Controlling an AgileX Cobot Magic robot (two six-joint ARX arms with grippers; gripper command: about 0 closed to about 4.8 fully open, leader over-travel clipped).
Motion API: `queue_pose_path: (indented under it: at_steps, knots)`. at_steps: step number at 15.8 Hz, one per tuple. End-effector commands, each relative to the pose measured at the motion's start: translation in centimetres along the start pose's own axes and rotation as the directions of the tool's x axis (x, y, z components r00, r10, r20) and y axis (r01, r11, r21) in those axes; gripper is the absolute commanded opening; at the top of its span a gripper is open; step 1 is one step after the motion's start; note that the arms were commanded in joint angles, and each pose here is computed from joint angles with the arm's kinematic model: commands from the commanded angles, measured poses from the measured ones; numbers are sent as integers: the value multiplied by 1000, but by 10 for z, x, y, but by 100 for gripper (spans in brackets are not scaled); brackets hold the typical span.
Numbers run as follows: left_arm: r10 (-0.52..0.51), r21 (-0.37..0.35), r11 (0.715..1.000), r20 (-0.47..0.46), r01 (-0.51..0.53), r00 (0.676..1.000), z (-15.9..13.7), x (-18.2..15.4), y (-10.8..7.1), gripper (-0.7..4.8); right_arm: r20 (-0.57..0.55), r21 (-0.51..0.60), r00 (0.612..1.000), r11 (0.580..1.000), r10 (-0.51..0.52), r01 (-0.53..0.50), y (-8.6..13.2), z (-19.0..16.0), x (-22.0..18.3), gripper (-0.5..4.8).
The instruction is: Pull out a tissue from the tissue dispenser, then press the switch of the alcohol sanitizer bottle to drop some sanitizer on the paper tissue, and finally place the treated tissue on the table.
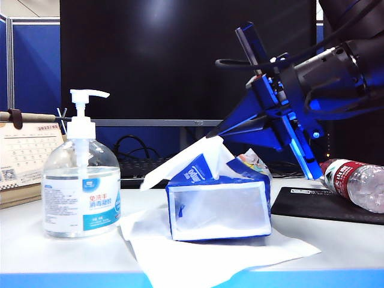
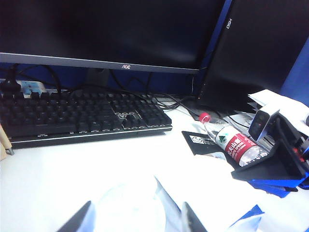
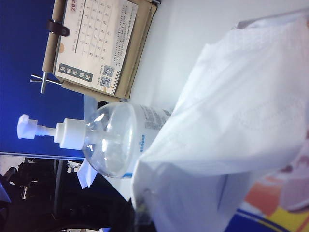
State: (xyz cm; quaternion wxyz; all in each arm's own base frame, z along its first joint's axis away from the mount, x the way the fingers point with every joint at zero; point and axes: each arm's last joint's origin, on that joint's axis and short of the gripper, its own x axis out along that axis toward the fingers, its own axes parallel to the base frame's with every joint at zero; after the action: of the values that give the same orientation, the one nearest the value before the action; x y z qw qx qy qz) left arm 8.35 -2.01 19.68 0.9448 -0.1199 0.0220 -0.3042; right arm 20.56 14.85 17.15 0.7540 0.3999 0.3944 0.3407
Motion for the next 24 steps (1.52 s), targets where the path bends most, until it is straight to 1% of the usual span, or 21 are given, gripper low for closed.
queue_pose_path:
  at_steps: [1,3,5,6,8,9,10,11,12,13,15,16,17,18,19,20,22,24]
  knots:
    - [2,4,1000,6,-2,1000,1,0,0,236,46,-38,997,997,63,-61,9,8,-1,-6]
    - [2,4,1000,6,-2,1000,1,0,0,236,76,-50,994,996,75,-71,12,18,-4,-6]
    - [2,4,1000,6,-2,1000,1,0,0,236,159,-58,984,995,83,-75,16,37,-18,-6]
    - [2,4,1000,6,-2,1000,1,0,0,236,201,-50,977,997,69,-60,15,46,-29,-6]
    - [3,5,1000,7,-3,1000,1,0,0,236,198,-56,979,998,46,-36,12,61,-51,-6]
    - [3,4,1000,7,-3,1000,1,0,0,236,199,-56,979,998,50,-40,13,66,-62,-6]
    - [3,5,1000,7,-3,1000,1,0,0,211,212,-76,974,995,83,-69,19,73,-74,-6]
    - [12,5,1000,11,-12,1000,1,0,0,149,215,-110,968,988,126,-104,28,77,-82,-6]
    - [22,8,1000,18,-22,1000,2,0,0,100,205,-139,964,980,168,-142,38,81,-88,-6]
    - [32,16,999,36,-33,999,4,0,0,79,197,-171,958,969,210,-177,53,83,-95,-6]
    - [29,42,999,84,-33,996,8,0,-1,72,180,-197,954,959,240,-204,69,84,-103,-6]
    - [14,74,997,136,-25,991,14,-1,-3,18,182,-218,949,952,258,-217,78,83,-110,-6]
    - [7,90,996,163,-22,987,17,-1,-3,1,173,-222,949,949,265,-225,80,81,-112,-6]
    - [20,88,996,173,-35,985,17,-1,-3,-5,161,-206,953,954,255,-220,80,79,-114,-6]
    - [33,70,997,168,-45,985,16,-1,-2,-5,128,-183,961,958,245,-220,78,76,-112,-6]
    - [34,55,998,167,-43,985,16,-1,-2,-5,85,-183,965,956,248,-230,79,71,-107,-6]
    - [38,43,998,184,-47,982,18,-1,-2,-5,-17,-210,966,944,258,-256,90,52,-89,-6]
    - [23,11,1000,222,-26,975,22,-1,-4,-5,-74,-267,962,924,263,-273,103,32,-73,-6]
